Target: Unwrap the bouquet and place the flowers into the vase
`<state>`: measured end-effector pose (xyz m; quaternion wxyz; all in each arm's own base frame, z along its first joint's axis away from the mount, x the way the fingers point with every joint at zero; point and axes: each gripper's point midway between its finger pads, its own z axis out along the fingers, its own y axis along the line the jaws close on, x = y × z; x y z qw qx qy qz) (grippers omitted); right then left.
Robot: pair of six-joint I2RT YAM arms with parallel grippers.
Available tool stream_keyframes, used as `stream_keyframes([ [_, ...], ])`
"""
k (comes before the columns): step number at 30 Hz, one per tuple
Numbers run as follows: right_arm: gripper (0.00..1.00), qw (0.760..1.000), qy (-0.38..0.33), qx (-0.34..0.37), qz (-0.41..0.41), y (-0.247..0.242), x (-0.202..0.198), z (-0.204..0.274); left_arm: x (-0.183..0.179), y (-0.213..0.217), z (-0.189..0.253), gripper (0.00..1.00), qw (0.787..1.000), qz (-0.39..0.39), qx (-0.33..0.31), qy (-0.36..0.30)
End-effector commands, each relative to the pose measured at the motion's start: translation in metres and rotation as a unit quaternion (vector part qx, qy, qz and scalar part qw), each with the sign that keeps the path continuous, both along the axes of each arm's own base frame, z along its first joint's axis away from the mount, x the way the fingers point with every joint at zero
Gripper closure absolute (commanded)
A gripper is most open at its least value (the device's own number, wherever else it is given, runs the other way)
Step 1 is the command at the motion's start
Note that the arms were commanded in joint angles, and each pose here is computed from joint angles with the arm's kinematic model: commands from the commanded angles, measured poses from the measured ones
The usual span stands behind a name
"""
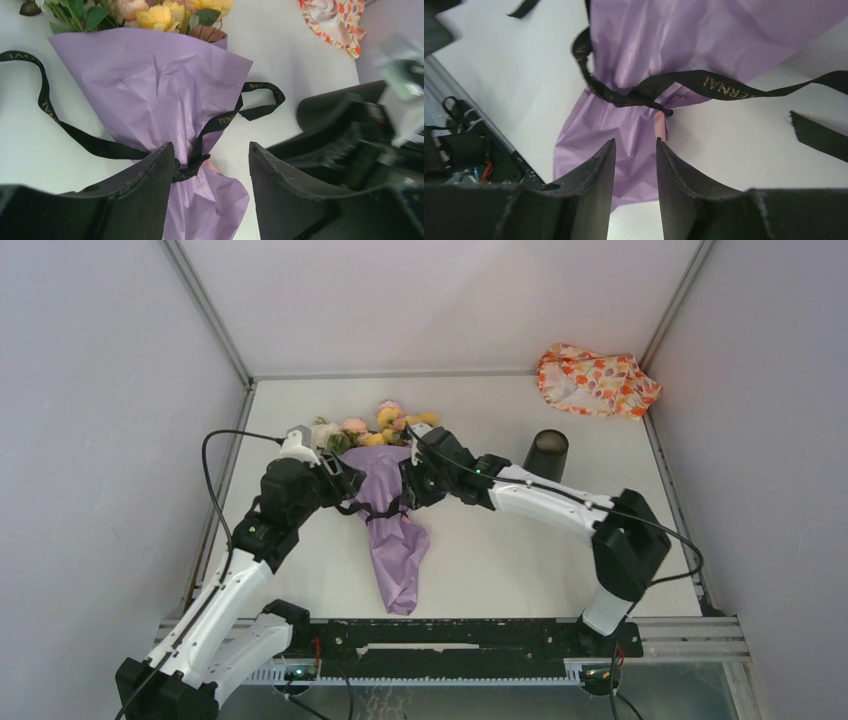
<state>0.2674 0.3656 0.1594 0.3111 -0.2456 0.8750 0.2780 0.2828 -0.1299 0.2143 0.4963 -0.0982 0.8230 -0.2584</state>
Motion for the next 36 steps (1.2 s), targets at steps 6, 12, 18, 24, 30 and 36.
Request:
stream_keyframes([
  [6, 0.5, 0.999, 0.047, 0.022, 0.018, 0.04, 0.011, -0.038, -0.012, 0.004, -0.018, 0.39, 1.0, -0.002, 0.005, 0.005],
  [12, 0.49, 0.998, 0.055, 0.0, 0.013, 0.043, 0.017, -0.061, -0.01, 0.001, -0.023, 0.39, 1.0, -0.006, 0.006, 0.014],
  [18, 0.5, 0.999, 0.044, -0.022, 0.0, 0.046, 0.032, -0.073, -0.011, 0.0, -0.025, 0.39, 1.0, -0.007, 0.004, 0.016],
  [24, 0.57, 0.998, 0.045, -0.053, -0.002, 0.047, 0.041, -0.085, -0.013, 0.001, -0.023, 0.39, 1.0, -0.007, 0.003, 0.014],
  [30, 0.55, 0.998, 0.039, -0.038, -0.01, 0.035, 0.026, -0.069, -0.012, 0.002, -0.028, 0.38, 1.0, -0.006, 0.008, 0.021],
  [36, 0.5, 0.999, -0.018, -0.025, -0.022, 0.018, 0.012, -0.022, -0.009, -0.004, -0.031, 0.38, 1.0, -0.014, 0.002, 0.026],
])
